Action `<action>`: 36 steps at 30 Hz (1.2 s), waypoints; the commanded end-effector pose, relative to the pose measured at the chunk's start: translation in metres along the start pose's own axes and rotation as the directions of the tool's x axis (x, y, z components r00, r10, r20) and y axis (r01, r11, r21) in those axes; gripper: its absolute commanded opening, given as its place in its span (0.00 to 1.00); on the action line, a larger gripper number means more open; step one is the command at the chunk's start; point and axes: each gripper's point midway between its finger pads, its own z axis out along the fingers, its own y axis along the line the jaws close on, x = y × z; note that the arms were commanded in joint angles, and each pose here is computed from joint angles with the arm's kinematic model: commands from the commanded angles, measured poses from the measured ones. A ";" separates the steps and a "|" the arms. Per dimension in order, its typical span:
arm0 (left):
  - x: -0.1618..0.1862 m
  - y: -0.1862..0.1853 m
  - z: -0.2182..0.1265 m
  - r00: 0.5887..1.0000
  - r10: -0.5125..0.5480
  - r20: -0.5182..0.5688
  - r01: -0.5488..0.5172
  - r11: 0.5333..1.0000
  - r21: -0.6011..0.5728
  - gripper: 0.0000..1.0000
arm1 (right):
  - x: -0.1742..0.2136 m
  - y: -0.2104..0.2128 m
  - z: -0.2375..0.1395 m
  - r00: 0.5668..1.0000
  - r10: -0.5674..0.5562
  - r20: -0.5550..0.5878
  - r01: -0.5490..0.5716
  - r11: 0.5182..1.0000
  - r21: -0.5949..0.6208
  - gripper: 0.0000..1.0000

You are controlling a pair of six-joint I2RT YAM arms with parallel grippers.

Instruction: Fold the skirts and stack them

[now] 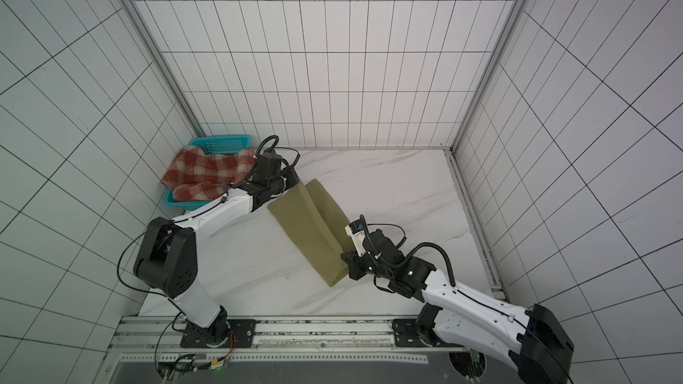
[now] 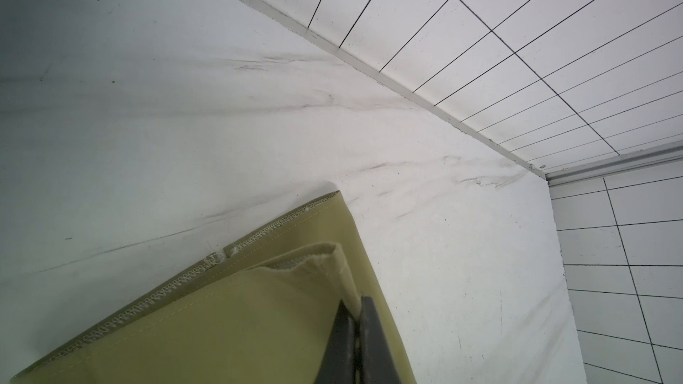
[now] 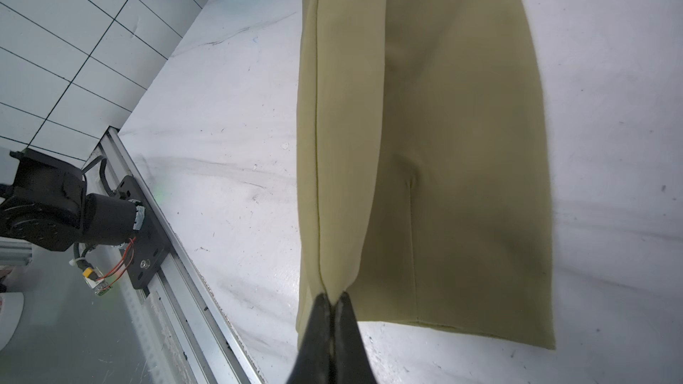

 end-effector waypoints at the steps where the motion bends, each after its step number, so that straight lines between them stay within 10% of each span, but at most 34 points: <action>1: -0.009 -0.012 0.009 0.999 -0.015 0.035 0.014 0.999 0.035 0.00 | 0.030 -0.019 0.006 0.995 0.045 -0.090 -0.042 0.999 0.031 0.00; 36: 0.010 0.002 0.059 1.000 -0.021 -0.013 0.021 1.000 0.002 0.00 | 0.027 -0.052 0.027 0.985 0.086 -0.151 -0.070 0.992 0.105 0.00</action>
